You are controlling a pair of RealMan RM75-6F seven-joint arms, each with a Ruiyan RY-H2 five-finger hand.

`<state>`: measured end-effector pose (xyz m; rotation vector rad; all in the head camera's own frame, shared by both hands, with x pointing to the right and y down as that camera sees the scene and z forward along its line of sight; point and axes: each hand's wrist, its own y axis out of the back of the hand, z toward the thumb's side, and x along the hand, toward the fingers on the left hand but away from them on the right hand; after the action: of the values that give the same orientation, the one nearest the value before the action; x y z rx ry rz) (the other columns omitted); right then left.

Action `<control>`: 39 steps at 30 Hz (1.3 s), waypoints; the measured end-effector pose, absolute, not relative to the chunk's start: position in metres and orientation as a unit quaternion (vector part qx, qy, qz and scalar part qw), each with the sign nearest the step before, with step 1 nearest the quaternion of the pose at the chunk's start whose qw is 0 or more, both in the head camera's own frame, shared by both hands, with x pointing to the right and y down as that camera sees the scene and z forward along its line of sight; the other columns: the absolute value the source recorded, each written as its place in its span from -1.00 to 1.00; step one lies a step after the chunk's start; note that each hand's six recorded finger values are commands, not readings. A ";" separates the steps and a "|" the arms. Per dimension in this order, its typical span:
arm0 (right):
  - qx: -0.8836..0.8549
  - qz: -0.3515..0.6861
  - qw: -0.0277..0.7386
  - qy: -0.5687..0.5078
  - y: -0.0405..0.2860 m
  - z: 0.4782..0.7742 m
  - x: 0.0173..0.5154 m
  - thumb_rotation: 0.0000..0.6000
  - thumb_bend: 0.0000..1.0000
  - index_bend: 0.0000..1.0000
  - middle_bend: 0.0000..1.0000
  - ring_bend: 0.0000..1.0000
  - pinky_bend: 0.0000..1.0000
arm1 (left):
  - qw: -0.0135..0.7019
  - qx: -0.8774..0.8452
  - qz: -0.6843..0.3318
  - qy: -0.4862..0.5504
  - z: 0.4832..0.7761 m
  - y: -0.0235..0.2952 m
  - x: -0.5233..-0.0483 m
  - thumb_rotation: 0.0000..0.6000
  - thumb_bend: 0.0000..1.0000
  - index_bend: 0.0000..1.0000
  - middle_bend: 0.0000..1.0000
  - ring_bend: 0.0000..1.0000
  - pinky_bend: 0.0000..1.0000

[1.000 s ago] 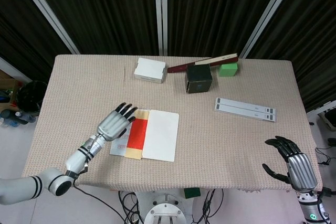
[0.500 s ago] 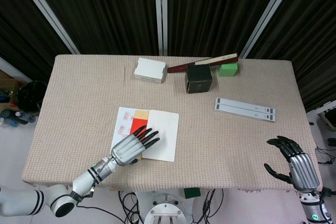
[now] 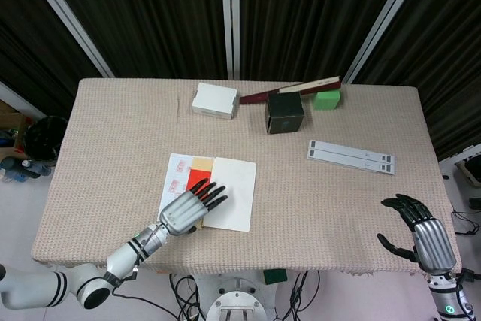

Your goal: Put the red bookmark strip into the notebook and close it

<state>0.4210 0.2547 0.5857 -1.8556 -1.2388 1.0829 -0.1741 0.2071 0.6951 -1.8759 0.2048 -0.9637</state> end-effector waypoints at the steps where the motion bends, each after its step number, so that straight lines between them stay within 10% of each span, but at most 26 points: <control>1: -0.708 0.413 0.325 -0.472 0.255 0.586 0.421 1.00 -0.65 -0.42 -0.47 -0.66 -0.54 | 0.488 -0.773 -0.397 0.083 0.695 0.208 -0.174 0.95 -0.83 -0.85 -1.00 -1.00 -0.85; 39: -0.703 0.416 0.322 -0.478 0.258 0.586 0.426 1.00 -0.65 -0.42 -0.47 -0.66 -0.54 | 0.495 -0.769 -0.397 0.077 0.700 0.203 -0.168 0.96 -0.88 -0.85 -1.00 -1.00 -0.85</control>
<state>0.4263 0.2578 0.5856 -1.8476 -1.2559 1.0927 -0.1683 0.2028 0.7004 -1.8641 0.1877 -0.9631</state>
